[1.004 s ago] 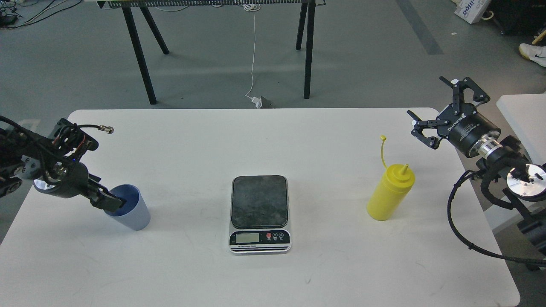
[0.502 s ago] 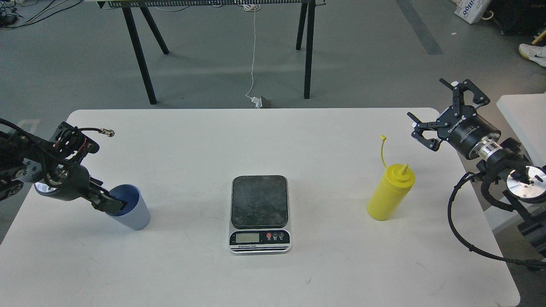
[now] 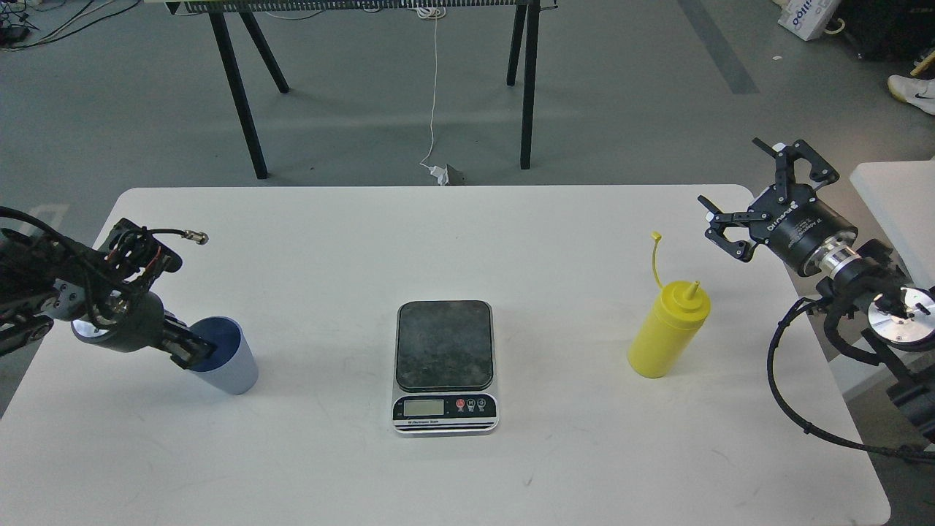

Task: Pour seasoning into cup on scale with both arms
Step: 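Lower the left gripper to the blue cup and grasp it, then lift the blue cup and carry it onto the scale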

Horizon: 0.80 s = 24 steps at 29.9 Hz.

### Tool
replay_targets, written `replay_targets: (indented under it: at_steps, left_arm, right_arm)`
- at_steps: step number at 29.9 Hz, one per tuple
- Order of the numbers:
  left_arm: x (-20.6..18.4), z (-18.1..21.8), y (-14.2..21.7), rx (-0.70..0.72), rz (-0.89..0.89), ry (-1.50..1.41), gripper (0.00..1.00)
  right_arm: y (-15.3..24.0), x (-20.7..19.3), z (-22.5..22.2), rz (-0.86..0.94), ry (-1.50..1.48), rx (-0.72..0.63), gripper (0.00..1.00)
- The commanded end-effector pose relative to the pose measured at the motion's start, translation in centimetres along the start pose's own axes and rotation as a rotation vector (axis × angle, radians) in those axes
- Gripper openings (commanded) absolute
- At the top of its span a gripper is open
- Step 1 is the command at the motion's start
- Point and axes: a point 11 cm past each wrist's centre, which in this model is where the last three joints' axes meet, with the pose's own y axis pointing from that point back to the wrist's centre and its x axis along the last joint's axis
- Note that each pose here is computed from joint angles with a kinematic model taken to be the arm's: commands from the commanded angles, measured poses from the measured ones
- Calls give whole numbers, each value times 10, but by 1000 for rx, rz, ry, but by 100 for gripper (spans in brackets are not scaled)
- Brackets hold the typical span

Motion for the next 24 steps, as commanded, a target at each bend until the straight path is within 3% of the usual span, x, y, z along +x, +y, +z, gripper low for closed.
replay_targets:
  at_steps: [1, 6, 13, 17, 24]
  left_arm:
    - [2, -1, 2, 4, 5, 0, 0]
    - [11, -6, 11, 21, 28, -4, 0]
    - [92, 0, 58, 38, 202, -77, 0]
    - [146, 57, 46, -64, 244, -212, 0]
    - [190, 131, 24, -175, 253, -366, 0]
  right_arm:
    - [1, 2, 2, 4, -2, -2, 100]
    - [1, 2, 2, 4, -2, -2, 100]
    - [-1, -1, 0, -3, -2, 0, 100]
    - [-5, -6, 3, -15, -9, 0, 100]
    - [-6, -7, 1, -18, -8, 3, 100]
